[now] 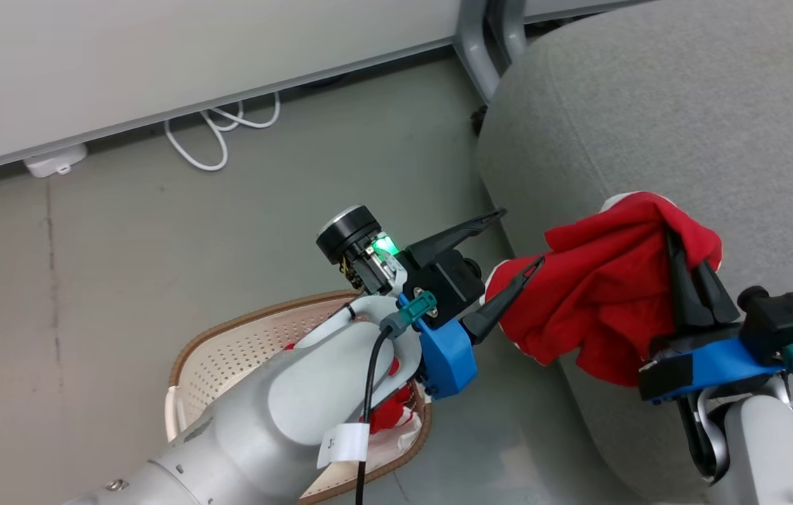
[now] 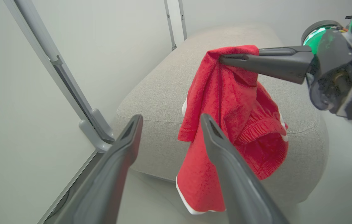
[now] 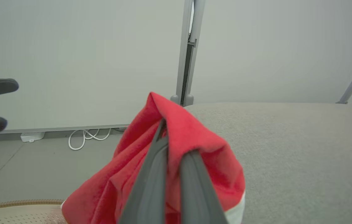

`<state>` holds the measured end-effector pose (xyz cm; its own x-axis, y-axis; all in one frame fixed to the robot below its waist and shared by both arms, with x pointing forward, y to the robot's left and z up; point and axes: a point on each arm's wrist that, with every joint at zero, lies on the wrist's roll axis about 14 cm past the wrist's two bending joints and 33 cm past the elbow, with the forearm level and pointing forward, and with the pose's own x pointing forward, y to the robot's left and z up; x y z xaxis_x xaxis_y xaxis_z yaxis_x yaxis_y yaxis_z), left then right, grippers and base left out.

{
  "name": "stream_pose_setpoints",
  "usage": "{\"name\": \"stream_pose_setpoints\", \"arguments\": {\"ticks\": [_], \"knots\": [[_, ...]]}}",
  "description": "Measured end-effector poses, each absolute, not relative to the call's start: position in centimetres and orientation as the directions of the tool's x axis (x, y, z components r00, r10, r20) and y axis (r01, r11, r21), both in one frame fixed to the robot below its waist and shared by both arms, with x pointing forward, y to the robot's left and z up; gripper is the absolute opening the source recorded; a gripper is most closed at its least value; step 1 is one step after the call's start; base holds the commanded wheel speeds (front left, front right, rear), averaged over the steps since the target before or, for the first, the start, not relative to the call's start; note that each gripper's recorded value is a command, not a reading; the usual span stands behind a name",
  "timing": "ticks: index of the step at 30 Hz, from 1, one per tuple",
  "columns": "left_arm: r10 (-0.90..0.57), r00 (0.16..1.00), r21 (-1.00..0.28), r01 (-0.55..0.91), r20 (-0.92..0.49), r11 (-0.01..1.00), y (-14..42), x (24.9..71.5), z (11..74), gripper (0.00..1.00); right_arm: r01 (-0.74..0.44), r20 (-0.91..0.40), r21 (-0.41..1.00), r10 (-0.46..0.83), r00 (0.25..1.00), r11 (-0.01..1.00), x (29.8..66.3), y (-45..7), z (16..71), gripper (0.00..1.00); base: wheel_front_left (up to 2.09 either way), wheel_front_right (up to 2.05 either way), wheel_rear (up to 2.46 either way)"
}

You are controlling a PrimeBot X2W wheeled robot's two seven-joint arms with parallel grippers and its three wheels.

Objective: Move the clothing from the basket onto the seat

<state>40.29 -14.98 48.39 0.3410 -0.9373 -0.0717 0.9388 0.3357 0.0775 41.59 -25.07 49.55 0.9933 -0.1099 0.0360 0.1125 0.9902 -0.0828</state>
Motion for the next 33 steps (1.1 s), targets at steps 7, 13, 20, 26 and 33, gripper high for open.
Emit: {"name": "stream_pose_setpoints", "arguments": {"ticks": [7, 13, 20, 26, 33], "knots": [[-0.959, 0.275, 0.056, 0.961, -0.072, 0.271, -16.9, 39.1, 47.7, 1.00, 0.205, 0.013, -0.086, -0.204, 0.979, 0.975, 39.4, -28.1, 48.9, 0.00, 0.00, 0.00, 0.00], [-0.967, 0.244, 0.045, 0.969, -0.069, 0.242, -17.7, 38.5, 47.5, 1.00, 0.235, 0.006, -0.089, -0.236, 0.972, 0.968, 38.6, -29.1, 48.7, 0.00, 0.00, 0.00, 0.00], [-0.969, 0.237, 0.041, 0.971, -0.063, 0.235, -18.0, 38.6, 47.5, 1.00, 0.249, 0.005, -0.085, -0.250, 0.968, 0.965, 38.3, -29.5, 48.7, 0.00, 0.00, 0.00, 0.00], [-0.969, 0.239, 0.037, 0.971, -0.066, 0.237, -17.7, 39.2, 46.9, 1.00, 0.258, 0.062, -0.097, -0.253, 0.965, 0.961, 39.6, -29.9, 50.5, 0.00, 0.00, 0.00, 0.00], [-0.967, 0.245, 0.027, 0.970, -0.072, 0.243, -17.4, 41.0, 45.4, 1.00, 0.293, 0.208, -0.142, -0.260, 0.943, 0.946, 43.4, -31.4, 55.1, 0.00, 0.00, 0.00, 0.00]]}}
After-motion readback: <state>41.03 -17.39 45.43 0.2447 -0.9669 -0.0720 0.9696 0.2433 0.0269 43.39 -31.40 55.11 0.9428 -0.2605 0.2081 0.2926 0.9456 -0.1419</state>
